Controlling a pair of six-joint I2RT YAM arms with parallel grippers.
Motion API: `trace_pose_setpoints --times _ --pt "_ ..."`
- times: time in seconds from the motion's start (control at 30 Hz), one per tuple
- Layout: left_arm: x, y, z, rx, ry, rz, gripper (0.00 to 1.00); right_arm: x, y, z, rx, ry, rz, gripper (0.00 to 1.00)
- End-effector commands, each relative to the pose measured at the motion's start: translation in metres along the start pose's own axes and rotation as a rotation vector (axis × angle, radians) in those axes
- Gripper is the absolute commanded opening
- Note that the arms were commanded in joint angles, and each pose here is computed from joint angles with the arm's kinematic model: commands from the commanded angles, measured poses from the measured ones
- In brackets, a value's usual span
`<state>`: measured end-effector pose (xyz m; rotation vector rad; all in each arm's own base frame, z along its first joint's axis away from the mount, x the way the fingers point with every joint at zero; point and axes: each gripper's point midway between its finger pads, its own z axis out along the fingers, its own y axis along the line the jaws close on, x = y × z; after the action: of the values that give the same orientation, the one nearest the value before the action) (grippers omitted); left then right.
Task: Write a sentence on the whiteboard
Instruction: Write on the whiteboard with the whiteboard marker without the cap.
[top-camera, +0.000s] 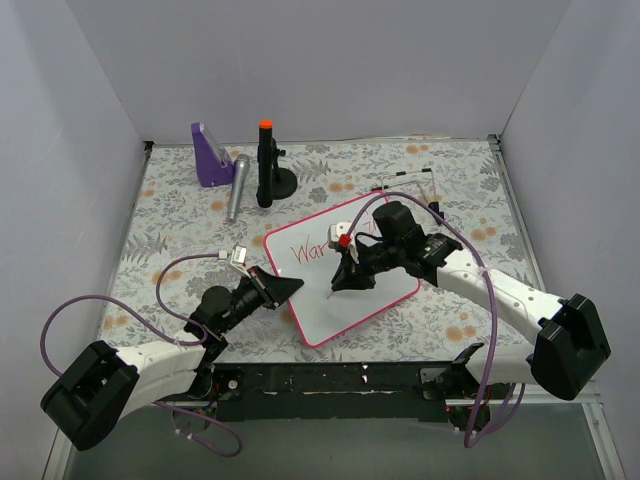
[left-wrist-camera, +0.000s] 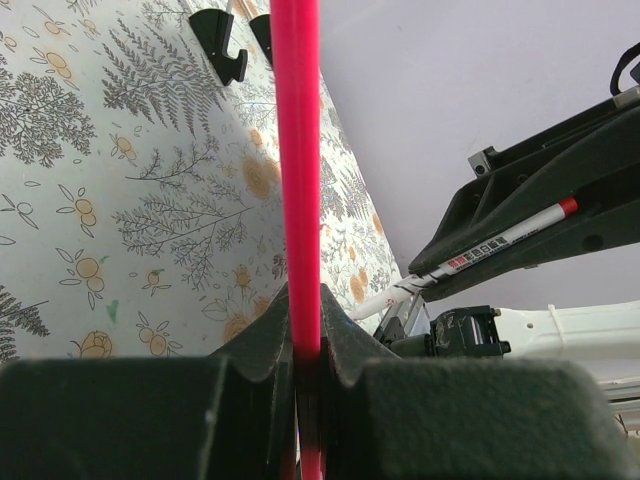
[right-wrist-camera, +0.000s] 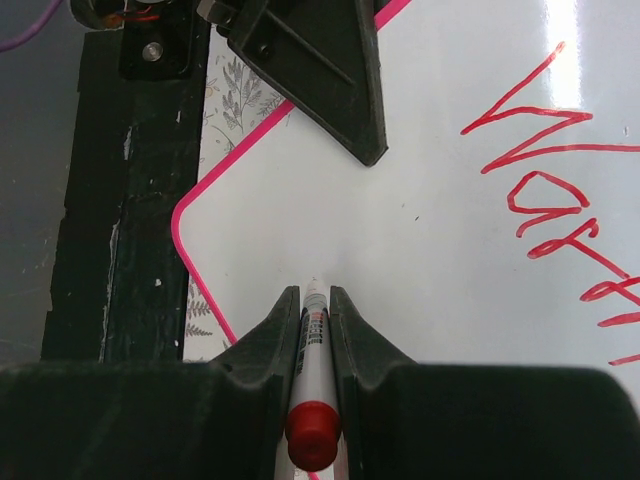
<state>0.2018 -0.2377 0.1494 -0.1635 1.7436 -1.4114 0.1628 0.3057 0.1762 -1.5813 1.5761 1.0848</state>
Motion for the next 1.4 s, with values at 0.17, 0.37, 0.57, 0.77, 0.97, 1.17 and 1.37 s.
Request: trace_pose_setpoints --times 0.17,0.37,0.57,0.77,0.97,1.17,1.37 --pt "-0.030 -0.047 0.002 0.173 -0.113 0.030 0.00 -0.052 -0.019 0.002 0.042 -0.084 -0.043 0.01" --pt "-0.028 -0.048 0.001 0.184 -0.104 0.038 0.00 -0.058 -0.030 0.006 0.066 -0.093 -0.005 0.01" --pt "-0.026 -0.049 0.002 0.190 -0.093 0.047 0.00 -0.060 -0.037 0.009 0.083 -0.092 0.007 0.01" --pt "-0.024 -0.051 0.000 0.202 -0.086 0.052 0.00 -0.055 -0.039 0.012 0.082 -0.085 0.025 0.01" --pt "-0.025 -0.052 0.000 0.207 -0.089 0.058 0.00 -0.048 -0.036 0.012 0.075 -0.078 0.029 0.01" --pt "-0.025 -0.053 -0.001 0.211 -0.091 0.061 0.00 -0.038 -0.031 0.013 0.061 -0.064 0.038 0.01" --pt "-0.025 -0.053 -0.001 0.212 -0.090 0.061 0.00 -0.034 -0.028 0.012 0.054 -0.058 0.037 0.01"
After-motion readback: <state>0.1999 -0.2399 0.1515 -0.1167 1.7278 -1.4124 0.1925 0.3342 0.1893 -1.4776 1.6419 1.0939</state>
